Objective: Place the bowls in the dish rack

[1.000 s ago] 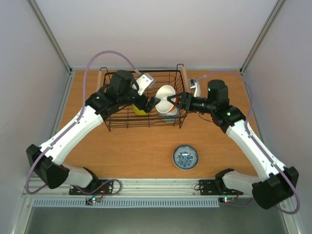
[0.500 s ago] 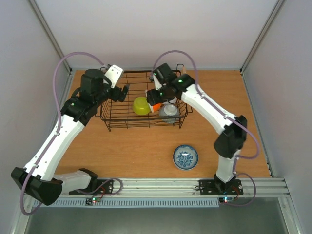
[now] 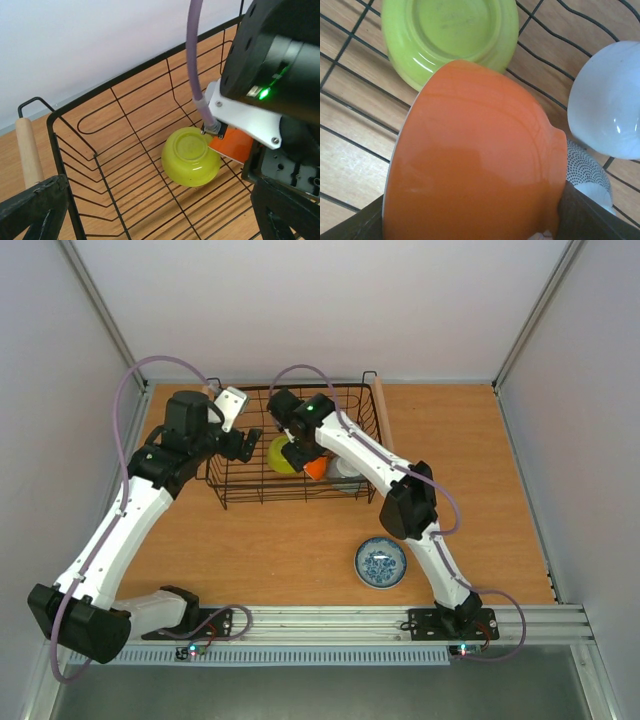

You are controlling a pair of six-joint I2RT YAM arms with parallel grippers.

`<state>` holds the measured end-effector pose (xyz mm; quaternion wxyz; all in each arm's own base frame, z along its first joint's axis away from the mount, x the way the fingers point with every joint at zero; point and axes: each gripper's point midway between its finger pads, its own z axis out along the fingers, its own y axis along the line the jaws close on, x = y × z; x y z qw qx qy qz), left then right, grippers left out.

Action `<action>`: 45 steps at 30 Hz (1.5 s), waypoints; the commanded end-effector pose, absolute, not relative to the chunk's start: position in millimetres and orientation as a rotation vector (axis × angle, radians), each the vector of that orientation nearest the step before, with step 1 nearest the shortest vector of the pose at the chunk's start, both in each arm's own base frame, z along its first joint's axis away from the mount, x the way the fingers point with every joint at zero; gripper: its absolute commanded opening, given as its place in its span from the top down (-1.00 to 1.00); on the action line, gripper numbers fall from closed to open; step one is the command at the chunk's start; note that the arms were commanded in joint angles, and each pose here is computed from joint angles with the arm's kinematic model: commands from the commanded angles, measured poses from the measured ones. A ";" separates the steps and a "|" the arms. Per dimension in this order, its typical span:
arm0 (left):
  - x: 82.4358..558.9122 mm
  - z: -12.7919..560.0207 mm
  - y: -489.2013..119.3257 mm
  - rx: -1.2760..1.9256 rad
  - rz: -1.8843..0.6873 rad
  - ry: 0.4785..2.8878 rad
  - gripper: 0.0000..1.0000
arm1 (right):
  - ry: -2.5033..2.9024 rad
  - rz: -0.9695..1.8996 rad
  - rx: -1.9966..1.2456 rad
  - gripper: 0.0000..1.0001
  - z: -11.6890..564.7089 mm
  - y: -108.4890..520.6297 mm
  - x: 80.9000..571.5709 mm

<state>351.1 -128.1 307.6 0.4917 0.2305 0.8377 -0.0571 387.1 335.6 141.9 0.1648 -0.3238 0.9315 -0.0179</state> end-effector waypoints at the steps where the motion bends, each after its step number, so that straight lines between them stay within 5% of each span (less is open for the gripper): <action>1: 352.9 316.4 -131.1 0.546 -0.175 2.004 -0.99 | 2.632 -0.199 -1.018 0.97 139.9 331.3 383.6; 12: 352.3 347.5 -96.8 0.422 0.026 1.886 -0.98 | 2.638 -0.404 -1.124 0.94 104.2 332.1 373.8; 18: 346.5 362.3 -81.9 0.390 0.110 1.845 -0.99 | 2.645 -0.404 -1.155 0.06 94.5 338.7 366.8; 23: 347.0 359.6 -82.1 0.393 0.109 1.846 -0.99 | 2.636 -0.395 -1.176 -0.42 89.9 342.8 362.5; 26: 347.2 361.0 -82.8 0.396 0.106 1.844 -0.99 | 2.626 -0.391 -1.196 -0.95 87.5 345.3 360.1; 45: 343.3 367.4 -77.9 0.394 0.130 1.826 -0.99 | 2.561 -0.353 -1.334 -0.97 90.4 371.3 332.9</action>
